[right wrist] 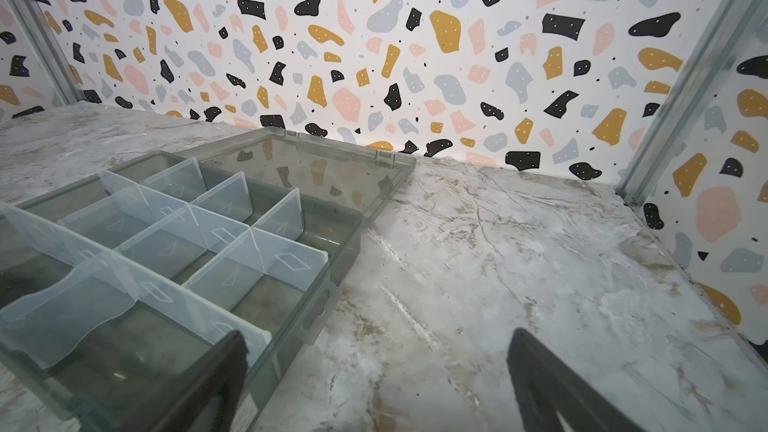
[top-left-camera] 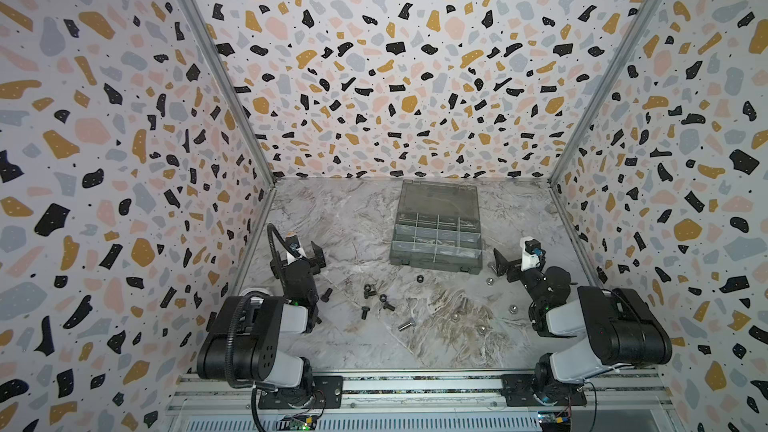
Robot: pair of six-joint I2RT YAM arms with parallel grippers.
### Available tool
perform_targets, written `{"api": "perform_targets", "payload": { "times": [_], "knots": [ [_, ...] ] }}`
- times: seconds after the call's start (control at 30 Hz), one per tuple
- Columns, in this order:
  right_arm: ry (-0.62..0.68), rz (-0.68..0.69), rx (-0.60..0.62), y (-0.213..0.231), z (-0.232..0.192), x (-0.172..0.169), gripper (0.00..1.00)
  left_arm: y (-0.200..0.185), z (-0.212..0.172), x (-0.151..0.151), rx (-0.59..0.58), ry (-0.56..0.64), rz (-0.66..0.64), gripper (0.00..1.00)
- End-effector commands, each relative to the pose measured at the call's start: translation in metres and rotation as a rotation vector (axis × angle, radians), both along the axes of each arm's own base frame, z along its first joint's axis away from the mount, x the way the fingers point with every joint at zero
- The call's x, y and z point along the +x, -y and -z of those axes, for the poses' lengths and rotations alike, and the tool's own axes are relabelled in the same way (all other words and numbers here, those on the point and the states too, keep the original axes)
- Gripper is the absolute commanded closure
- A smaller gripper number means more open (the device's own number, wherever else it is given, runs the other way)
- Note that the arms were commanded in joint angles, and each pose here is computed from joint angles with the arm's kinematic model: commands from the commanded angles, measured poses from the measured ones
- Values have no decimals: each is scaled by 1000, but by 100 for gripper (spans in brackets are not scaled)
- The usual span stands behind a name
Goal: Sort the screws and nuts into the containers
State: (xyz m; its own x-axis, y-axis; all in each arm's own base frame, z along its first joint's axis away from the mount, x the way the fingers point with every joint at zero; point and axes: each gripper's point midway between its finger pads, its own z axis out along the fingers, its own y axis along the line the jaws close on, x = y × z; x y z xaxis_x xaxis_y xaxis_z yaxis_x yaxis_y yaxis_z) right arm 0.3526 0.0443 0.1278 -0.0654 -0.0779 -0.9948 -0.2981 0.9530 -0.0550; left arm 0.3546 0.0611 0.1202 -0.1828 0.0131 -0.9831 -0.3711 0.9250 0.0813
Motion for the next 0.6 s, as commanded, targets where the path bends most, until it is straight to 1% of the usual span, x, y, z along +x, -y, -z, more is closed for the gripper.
{"api": "perform_targets", "payload": {
  "times": [0.0, 0.57],
  "knots": [
    [27, -15, -5, -3, -8, 1, 1, -5, -12, 4, -6, 45, -24, 0],
    [31, -26, 12, -1, -8, -1, 1, -5, -12, 4, -5, 51, -25, 0]
  ]
}}
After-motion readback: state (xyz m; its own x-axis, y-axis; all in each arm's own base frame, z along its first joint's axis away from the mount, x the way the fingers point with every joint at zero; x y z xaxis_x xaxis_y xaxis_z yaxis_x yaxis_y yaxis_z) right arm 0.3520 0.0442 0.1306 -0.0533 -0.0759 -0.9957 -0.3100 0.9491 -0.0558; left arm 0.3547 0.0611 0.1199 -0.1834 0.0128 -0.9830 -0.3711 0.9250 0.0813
